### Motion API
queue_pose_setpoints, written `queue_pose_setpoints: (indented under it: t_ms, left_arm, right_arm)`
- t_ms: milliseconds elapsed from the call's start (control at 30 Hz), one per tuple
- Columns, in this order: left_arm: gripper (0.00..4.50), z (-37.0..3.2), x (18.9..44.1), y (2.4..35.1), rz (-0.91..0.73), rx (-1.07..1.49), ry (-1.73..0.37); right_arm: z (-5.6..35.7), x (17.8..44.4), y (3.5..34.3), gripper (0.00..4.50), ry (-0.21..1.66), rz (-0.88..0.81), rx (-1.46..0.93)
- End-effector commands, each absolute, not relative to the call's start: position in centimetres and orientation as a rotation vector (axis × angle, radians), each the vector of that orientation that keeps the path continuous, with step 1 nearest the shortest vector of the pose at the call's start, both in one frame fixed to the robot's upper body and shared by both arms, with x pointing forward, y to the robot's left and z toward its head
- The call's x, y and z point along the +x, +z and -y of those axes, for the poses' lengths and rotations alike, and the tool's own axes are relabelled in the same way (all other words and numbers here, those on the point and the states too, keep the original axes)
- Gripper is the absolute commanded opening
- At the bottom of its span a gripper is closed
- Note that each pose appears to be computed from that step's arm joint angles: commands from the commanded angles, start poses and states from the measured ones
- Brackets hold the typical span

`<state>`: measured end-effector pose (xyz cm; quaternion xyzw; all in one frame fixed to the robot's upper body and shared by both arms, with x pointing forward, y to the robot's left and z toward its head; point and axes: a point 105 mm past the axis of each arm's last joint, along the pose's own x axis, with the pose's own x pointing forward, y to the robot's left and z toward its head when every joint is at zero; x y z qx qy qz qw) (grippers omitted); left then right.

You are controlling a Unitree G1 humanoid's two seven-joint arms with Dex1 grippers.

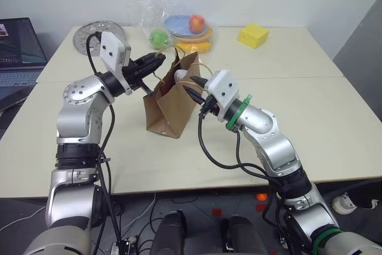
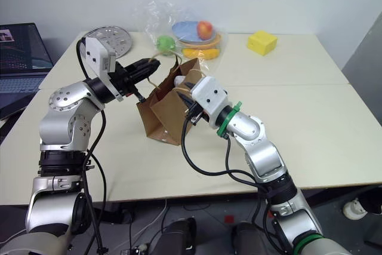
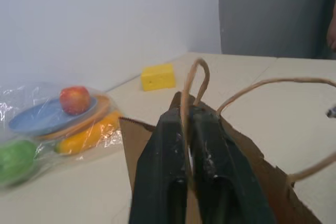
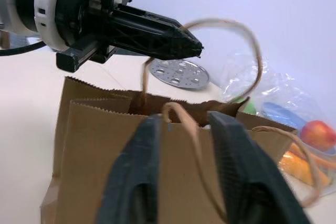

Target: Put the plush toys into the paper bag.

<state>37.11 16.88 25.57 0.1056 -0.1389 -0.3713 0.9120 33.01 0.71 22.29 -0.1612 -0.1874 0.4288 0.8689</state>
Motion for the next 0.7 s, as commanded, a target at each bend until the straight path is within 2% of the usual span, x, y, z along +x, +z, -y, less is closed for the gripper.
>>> queue_pose_setpoints:
  t_ms: [33, 133, 200, 333, 367, 467, 567, 700]
  left_arm:
    - [1.56, -16.9, 34.5, 27.4, 0.333, 0.270, -0.802]
    - [2.50, -18.7, 33.4, 27.9, 0.332, 0.261, -0.708]
    - [3.12, -19.4, 32.2, 27.0, 0.269, 0.240, -0.697]
    - [4.33, -20.6, 30.4, 25.9, 0.207, 0.226, -0.651]
    - [4.46, -20.8, 29.9, 25.3, 0.190, 0.238, -0.636]
    - [4.46, -20.2, 28.9, 23.9, 0.160, 0.212, -0.630]
    - [4.46, -19.7, 28.6, 22.2, 0.150, 0.167, -0.555]
    - [4.46, -18.1, 28.0, 20.4, 0.129, 0.119, -0.555]
  right_arm:
    - [0.6, 32.1, 24.7, 2.72, 0.929, 0.477, -0.304]
    - [1.4, 30.9, 25.3, 3.79, 1.002, 0.489, -0.318]
    - [1.8, 30.3, 26.0, 4.49, 1.051, 0.490, -0.304]
    - [2.6, 29.3, 27.4, 4.50, 1.133, 0.464, -0.255]
    - [3.0, 29.0, 27.7, 4.50, 1.145, 0.460, -0.248]
    - [4.0, 28.6, 28.2, 4.50, 1.166, 0.405, -0.181]
    - [5.5, 28.6, 27.4, 4.50, 1.172, 0.269, -0.081]
    - [7.0, 28.6, 25.4, 4.50, 1.154, 0.161, -0.118]
